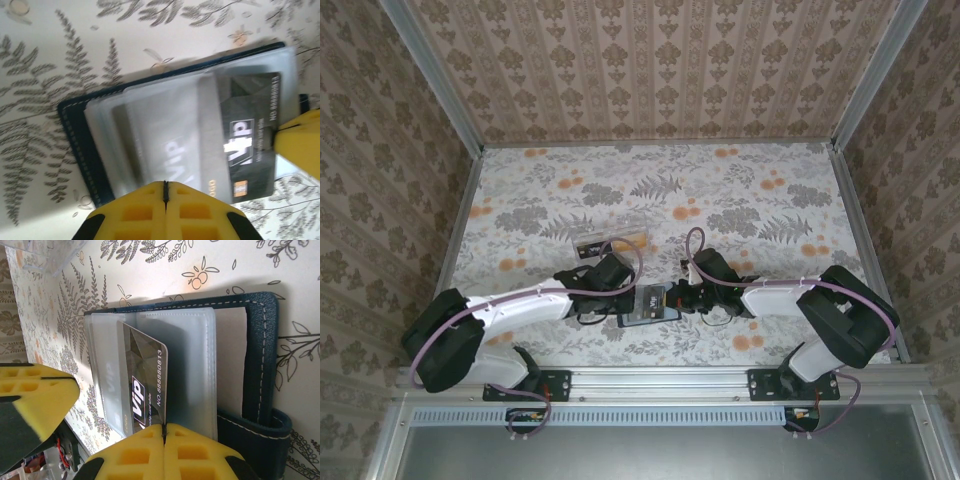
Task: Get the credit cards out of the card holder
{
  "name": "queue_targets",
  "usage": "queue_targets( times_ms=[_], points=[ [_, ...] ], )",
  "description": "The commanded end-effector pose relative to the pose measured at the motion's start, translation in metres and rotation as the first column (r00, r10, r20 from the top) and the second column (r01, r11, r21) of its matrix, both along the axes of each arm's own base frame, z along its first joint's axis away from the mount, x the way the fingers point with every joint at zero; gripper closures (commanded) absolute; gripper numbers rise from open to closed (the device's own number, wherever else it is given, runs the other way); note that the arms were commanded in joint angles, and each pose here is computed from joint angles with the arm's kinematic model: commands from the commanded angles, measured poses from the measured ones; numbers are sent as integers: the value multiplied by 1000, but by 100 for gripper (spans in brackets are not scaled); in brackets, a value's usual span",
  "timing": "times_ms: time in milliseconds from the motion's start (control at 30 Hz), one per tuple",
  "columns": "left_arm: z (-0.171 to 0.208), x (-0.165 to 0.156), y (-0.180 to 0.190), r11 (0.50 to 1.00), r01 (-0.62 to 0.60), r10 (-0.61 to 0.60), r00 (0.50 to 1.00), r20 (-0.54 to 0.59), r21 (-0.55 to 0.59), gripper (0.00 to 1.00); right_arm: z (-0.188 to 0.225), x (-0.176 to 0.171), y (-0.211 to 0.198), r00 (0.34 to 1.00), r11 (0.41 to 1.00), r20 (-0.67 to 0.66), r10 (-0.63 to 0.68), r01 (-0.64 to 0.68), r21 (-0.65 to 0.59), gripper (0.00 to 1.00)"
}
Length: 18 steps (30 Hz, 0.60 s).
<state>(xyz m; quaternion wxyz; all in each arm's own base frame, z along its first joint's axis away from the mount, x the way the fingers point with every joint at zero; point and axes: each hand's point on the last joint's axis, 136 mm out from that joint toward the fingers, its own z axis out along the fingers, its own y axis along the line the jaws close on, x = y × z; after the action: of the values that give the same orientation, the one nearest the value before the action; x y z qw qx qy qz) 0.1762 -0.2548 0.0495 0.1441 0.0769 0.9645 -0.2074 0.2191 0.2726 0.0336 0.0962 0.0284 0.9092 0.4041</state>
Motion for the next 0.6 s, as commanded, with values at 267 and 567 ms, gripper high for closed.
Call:
queue_targets(
  times_ms=[267,567],
  points=[
    [-24,0,-14,997,46,-44,998,-40,57,100,-1,1,2,1000,1000,-11,8,-8,-5,91],
    [-33,-7,-12,996,48,-44,997,-60,75,100,0,1,5,1000,1000,-6,9,-9,-4,76]
  ],
)
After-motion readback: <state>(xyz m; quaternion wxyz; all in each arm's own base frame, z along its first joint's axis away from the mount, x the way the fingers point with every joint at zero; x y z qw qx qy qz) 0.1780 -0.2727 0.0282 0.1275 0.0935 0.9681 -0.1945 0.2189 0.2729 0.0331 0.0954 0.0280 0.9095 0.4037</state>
